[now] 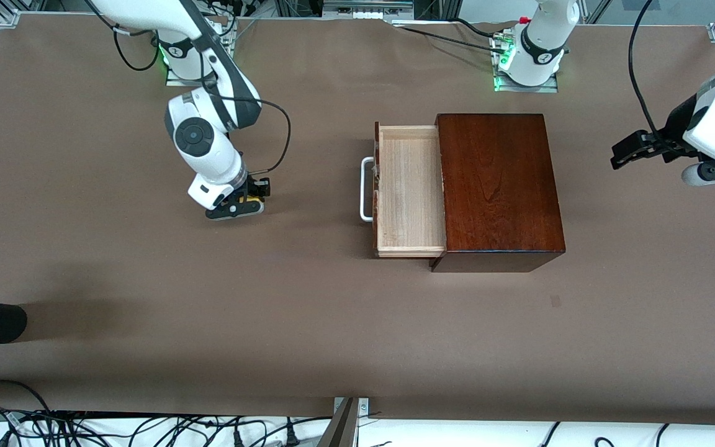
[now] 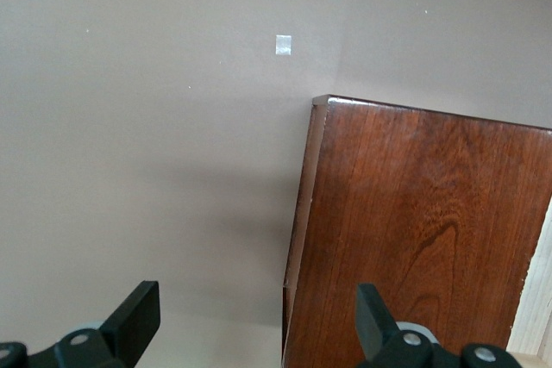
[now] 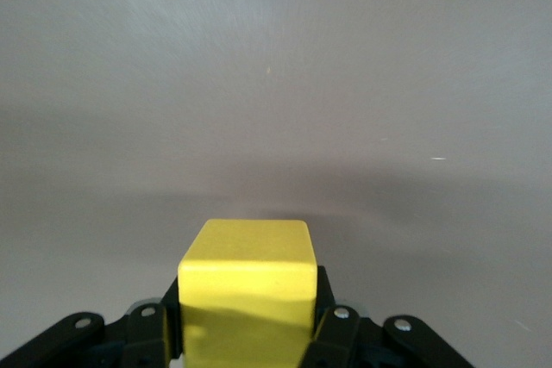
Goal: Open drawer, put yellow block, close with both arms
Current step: 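Lower the right gripper and grasp the yellow cube, then carry the yellow cube with the right gripper over the open drawer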
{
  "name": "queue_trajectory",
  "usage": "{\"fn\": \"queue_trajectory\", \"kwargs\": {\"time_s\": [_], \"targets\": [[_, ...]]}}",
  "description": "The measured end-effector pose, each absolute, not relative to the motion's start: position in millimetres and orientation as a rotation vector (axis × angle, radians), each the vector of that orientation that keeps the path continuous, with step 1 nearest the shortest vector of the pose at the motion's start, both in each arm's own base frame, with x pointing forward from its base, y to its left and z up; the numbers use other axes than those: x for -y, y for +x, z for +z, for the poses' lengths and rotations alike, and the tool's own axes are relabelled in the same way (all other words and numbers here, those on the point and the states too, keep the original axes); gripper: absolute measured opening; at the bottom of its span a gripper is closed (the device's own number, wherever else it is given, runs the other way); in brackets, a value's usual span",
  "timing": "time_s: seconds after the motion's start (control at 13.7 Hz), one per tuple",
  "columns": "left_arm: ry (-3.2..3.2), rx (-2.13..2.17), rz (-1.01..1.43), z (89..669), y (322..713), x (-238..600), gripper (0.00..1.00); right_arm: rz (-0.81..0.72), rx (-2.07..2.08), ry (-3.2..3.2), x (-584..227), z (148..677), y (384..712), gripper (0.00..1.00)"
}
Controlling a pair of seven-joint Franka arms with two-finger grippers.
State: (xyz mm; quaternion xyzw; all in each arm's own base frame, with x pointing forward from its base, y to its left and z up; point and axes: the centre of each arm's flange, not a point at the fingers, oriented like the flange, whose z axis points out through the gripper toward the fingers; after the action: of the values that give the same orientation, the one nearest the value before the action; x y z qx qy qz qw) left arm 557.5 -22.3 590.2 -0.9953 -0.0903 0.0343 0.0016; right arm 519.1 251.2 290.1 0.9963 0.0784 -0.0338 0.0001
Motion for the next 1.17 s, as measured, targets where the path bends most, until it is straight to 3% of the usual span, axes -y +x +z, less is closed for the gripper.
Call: {"fn": "queue_trajectory", "kwargs": {"time_s": [0.29, 0.51, 0.8, 1.17], "targets": [[-3.125, 0.316, 0.07, 600.3, 559.3, 10.4, 1.0, -0.166, -0.076, 3.119, -264.2, 436.5, 541.0, 0.56], [-3.128, 0.314, 0.058, 600.2, 560.8, 11.0, 1.0, -0.175, 0.087, 3.117, -285.3, 503.8, 535.9, 0.56], [-3.128, 0.312, 0.057, 598.9, 561.8, 12.0, 1.0, -0.151, 0.432, 3.116, -358.3, 531.1, 502.2, 0.56], [-3.123, 0.307, 0.06, 597.6, 562.4, 15.1, 1.0, -0.159, 0.997, 3.003, -455.3, 512.1, 447.4, 0.56]]}}
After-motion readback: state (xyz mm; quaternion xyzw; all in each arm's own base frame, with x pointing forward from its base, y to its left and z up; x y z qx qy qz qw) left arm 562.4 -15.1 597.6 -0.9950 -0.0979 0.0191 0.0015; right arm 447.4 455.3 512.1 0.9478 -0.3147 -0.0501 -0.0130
